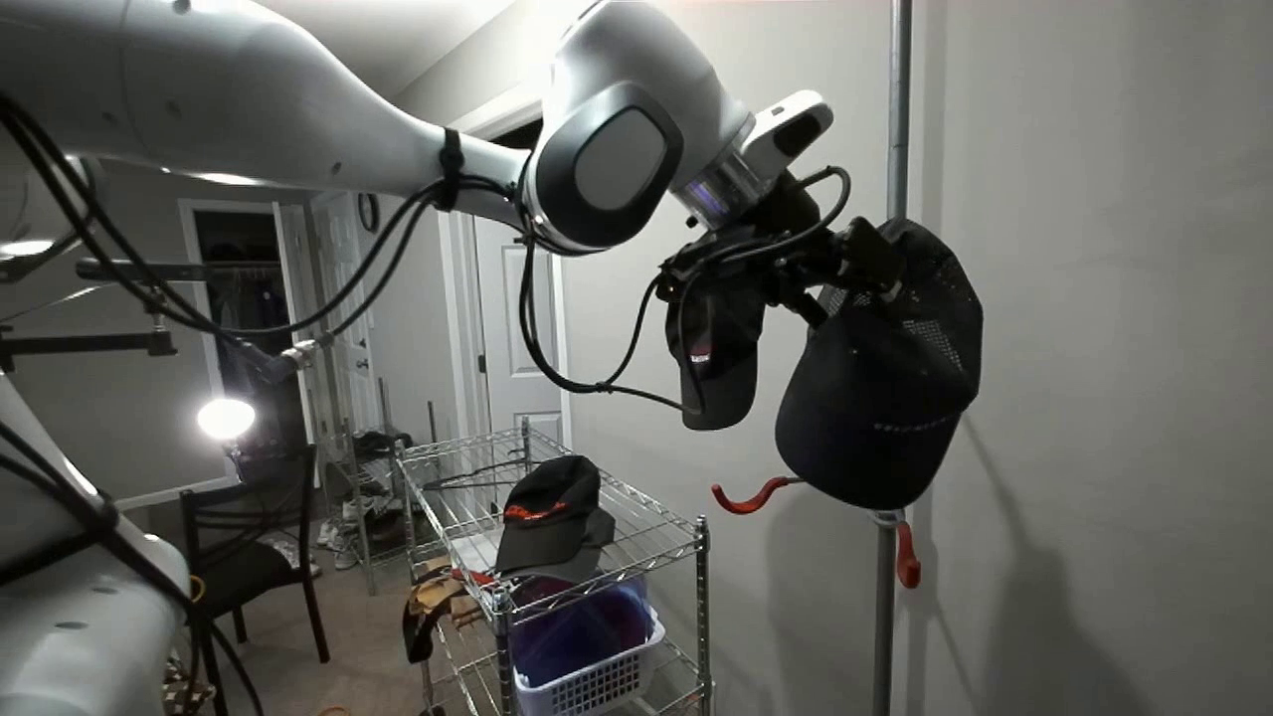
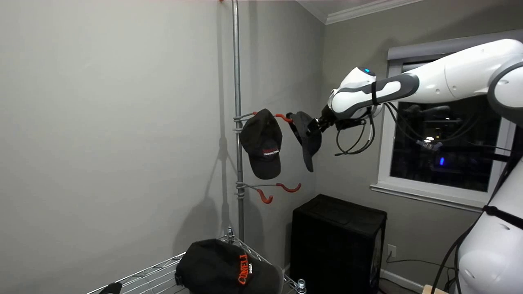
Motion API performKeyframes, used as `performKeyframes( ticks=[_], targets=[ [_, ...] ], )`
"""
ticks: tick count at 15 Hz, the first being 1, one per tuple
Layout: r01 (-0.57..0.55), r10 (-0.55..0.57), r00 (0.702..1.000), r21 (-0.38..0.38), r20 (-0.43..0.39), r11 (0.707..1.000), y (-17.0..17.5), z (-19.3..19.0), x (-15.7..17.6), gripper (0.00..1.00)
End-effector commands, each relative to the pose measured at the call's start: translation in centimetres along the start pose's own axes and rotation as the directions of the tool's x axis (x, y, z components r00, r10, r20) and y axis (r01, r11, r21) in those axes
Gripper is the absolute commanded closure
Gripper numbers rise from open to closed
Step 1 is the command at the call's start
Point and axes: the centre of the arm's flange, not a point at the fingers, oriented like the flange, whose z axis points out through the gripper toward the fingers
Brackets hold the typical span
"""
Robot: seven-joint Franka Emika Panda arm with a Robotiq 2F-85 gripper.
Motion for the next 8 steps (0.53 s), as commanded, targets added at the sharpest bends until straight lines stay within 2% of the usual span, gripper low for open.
performKeyframes(
  ticks=[1, 8],
  targets=[
    [0.021, -0.021, 1.000, 0.004, -0.011, 1.000, 0.37, 2.09, 1.41, 0.00],
    [0.047, -0.046, 0.998, 0.009, -0.049, 0.999, 0.07, 2.21, 1.85, 0.00]
  ],
)
